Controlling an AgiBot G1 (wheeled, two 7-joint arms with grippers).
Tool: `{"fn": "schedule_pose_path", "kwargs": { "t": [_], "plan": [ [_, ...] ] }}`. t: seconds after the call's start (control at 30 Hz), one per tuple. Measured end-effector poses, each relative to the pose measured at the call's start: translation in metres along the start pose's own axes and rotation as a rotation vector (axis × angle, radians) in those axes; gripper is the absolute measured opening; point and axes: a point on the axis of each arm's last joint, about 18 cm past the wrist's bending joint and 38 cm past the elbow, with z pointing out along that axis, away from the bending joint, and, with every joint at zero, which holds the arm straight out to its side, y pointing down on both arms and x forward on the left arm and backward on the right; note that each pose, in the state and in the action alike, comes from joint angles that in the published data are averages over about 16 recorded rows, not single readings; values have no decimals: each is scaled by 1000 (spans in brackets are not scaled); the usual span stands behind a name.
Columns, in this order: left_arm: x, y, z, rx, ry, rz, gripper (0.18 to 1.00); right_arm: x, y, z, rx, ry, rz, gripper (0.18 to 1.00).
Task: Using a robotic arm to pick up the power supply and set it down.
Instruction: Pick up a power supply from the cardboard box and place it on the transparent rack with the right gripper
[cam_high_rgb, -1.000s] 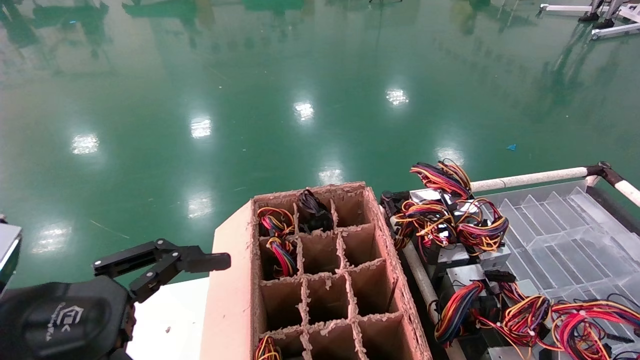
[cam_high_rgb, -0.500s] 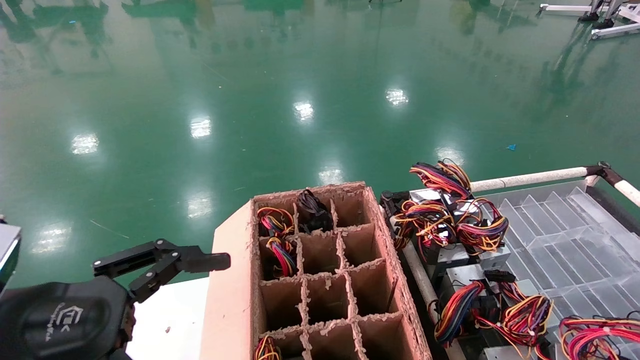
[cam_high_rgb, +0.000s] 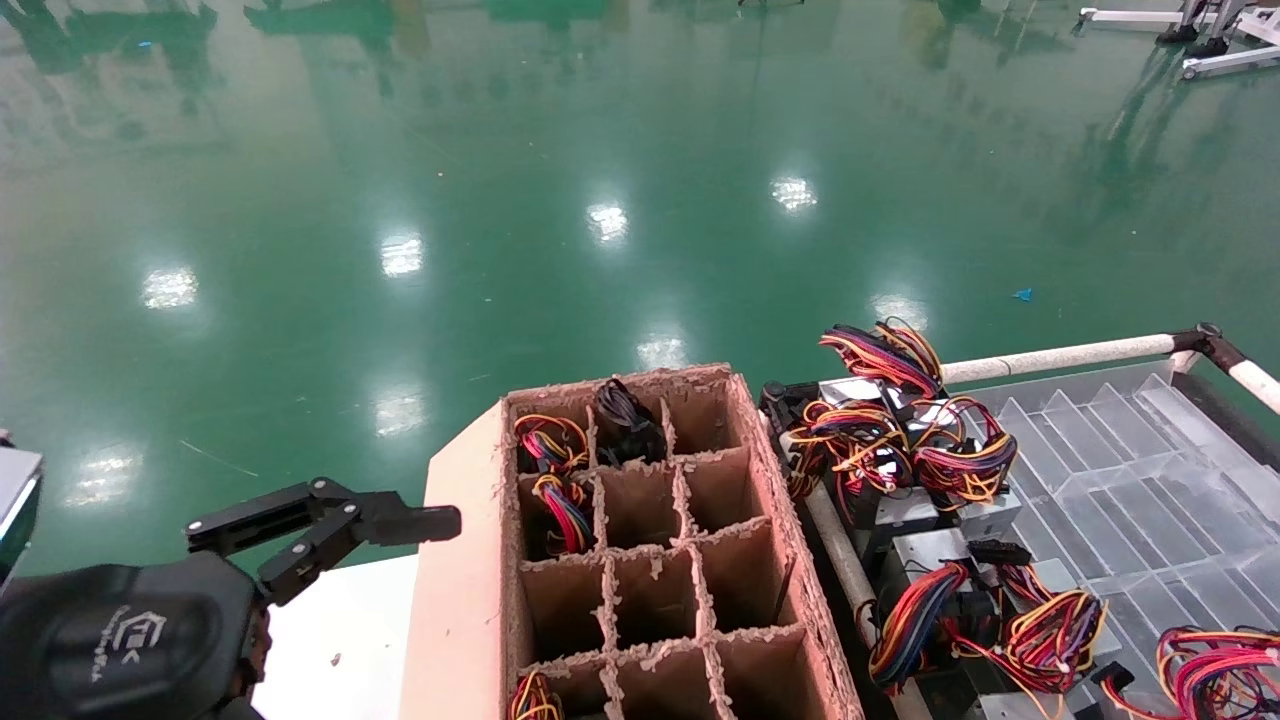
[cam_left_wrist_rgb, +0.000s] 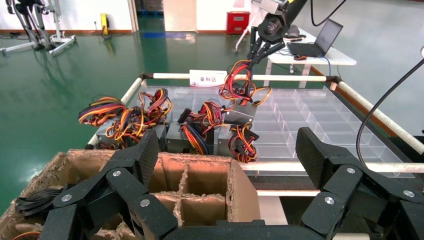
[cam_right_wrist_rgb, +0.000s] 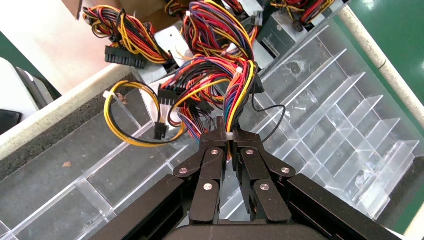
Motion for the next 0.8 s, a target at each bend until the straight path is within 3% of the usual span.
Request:
{"fn": "schedule_pose_path", "kwargs": {
  "t": [0.8],
  "plan": [
    [0, 0, 0, 0, 0, 0, 1001, -4, 11, -6, 4, 11, 12, 193]
  ]
}}
